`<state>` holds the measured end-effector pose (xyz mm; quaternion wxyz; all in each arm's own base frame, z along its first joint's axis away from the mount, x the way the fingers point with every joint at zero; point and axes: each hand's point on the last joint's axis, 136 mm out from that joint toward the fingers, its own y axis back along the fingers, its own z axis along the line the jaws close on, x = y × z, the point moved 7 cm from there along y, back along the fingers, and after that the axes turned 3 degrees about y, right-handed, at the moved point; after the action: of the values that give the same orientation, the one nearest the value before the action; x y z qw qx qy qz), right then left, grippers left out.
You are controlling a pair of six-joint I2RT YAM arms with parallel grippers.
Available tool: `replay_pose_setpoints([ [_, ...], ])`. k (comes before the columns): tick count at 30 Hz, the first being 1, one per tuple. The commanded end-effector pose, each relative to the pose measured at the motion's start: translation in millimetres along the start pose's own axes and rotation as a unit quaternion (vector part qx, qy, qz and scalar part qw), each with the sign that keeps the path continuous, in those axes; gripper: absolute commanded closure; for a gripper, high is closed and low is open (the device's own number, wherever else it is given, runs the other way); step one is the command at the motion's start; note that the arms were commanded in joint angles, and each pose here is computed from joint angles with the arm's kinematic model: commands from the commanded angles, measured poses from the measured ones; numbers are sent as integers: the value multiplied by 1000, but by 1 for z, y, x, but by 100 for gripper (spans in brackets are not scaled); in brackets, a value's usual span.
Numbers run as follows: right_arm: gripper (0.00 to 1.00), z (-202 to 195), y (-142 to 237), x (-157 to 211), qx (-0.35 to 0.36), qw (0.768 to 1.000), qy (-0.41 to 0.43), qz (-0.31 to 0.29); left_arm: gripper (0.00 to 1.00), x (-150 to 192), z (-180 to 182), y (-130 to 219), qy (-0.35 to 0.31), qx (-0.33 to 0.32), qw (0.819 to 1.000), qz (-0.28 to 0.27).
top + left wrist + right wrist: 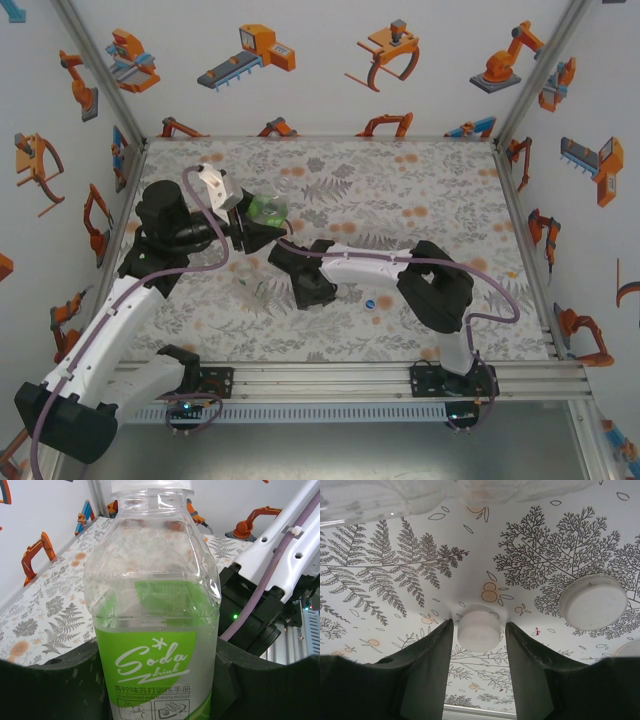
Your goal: Screw on the bottle caps
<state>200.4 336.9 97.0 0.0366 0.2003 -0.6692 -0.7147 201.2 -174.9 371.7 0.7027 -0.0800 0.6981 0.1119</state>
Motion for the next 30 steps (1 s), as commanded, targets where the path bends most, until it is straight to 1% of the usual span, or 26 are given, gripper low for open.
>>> replay_pose_setpoints([
  [1, 54, 2, -6, 6, 1, 1000, 6, 14, 100, -2, -1, 1, -2, 10, 1000, -8],
  [12, 55, 0, -7, 10, 2, 1000, 4, 22, 100, -1, 0, 0, 1, 11, 1000, -7],
  [19, 56, -2, -6, 9, 5, 1000, 2, 14, 100, -1, 0, -1, 2, 13, 1000, -7],
  [26, 59, -3, -5, 9, 7, 1000, 1, 9, 100, -1, 0, -1, 3, 14, 1000, -6],
  [30, 62, -5, -1, 8, 7, 1000, 1, 2, 100, 0, 1, -1, 2, 13, 1000, -6],
])
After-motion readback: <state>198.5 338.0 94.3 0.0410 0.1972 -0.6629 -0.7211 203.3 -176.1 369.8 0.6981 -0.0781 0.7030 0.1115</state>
